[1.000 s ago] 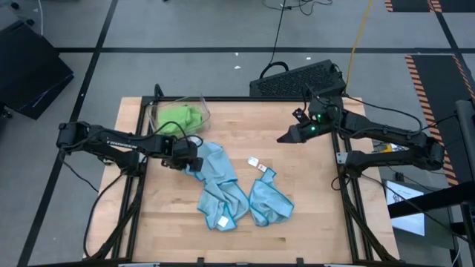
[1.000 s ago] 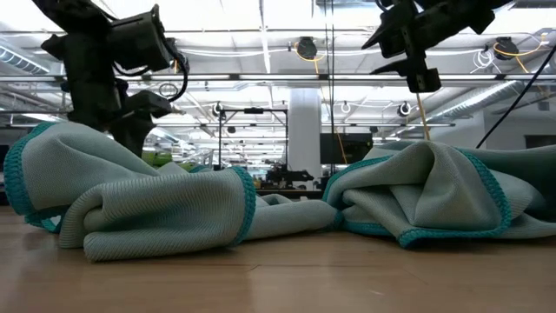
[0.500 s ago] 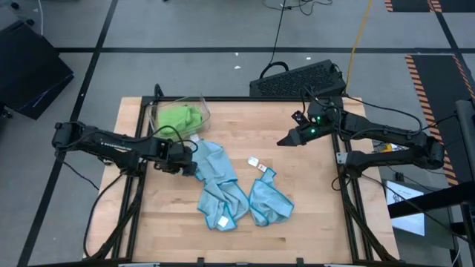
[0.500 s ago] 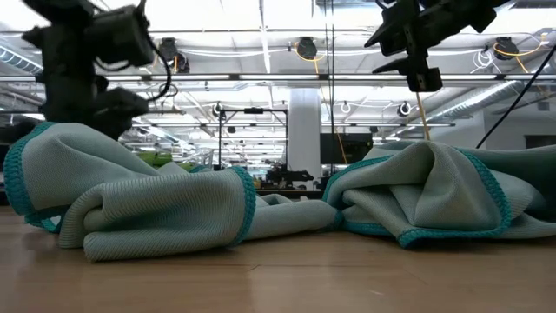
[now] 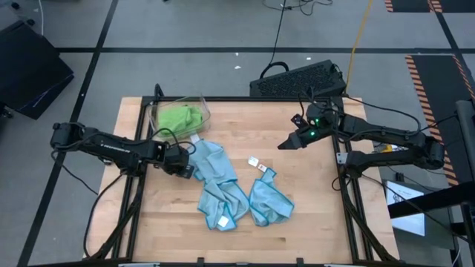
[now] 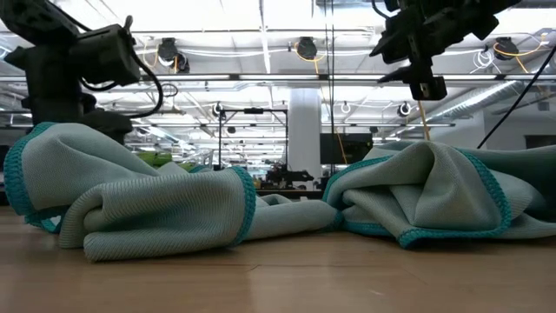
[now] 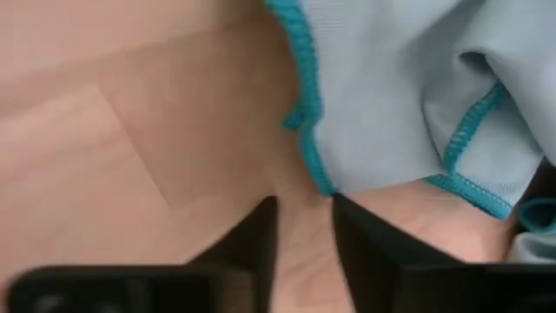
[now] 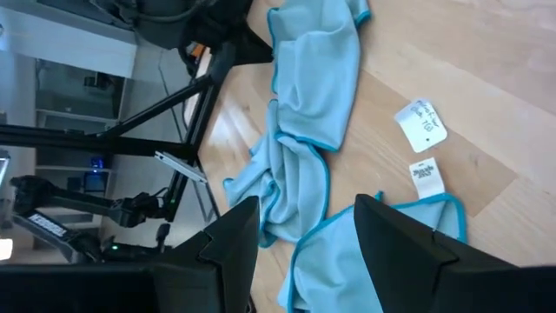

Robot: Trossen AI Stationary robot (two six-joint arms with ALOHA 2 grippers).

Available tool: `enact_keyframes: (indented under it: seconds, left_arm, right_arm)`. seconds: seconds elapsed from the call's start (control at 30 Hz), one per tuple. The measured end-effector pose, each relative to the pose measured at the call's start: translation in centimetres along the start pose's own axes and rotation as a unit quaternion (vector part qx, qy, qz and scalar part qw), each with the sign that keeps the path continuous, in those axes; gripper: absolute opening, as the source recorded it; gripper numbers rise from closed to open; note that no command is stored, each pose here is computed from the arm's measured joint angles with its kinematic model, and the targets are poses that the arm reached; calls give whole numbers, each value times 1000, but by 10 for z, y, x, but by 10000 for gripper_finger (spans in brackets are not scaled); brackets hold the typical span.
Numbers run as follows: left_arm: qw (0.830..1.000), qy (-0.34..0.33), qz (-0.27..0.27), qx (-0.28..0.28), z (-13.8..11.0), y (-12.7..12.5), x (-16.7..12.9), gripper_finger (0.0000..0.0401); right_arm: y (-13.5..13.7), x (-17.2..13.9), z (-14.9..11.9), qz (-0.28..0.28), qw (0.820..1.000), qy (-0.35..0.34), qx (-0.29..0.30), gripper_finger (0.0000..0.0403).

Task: Fold microfiber towels
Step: Fold the top center blue microfiber cloth

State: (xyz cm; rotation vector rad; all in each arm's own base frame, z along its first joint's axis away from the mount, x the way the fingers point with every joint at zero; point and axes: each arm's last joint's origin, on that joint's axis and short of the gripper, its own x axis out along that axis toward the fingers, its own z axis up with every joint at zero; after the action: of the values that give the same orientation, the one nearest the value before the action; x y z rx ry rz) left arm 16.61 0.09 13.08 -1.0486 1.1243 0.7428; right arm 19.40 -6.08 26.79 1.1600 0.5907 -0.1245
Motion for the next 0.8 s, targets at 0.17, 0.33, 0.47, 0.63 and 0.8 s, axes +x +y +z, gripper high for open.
enact_keyframes:
  seconds: [0.17, 0.33, 0.47, 0.63, 0.8]
  left_arm:
    - [997, -22, -42, 68, 7, -19, -9, 11]
    - [985, -42, -88, 142, 16, -51, -39, 4]
    - [973, -95, -114, 175, 25, -77, -74, 2]
    - [956, -141, -140, 216, 32, -99, -114, 2]
    - [977, -127, -61, 161, 32, -87, -120, 5]
  right_arm:
    - [-1, 0, 0, -8, 1000, -12, -8, 180]
    - [1, 1, 3, -12, 999, -41, -16, 180]
    - [3, 0, 6, -10, 997, -71, -18, 180]
    - [7, 3, 12, 6, 995, -95, -13, 180]
    - [9, 7, 10, 9, 996, -88, -5, 180]
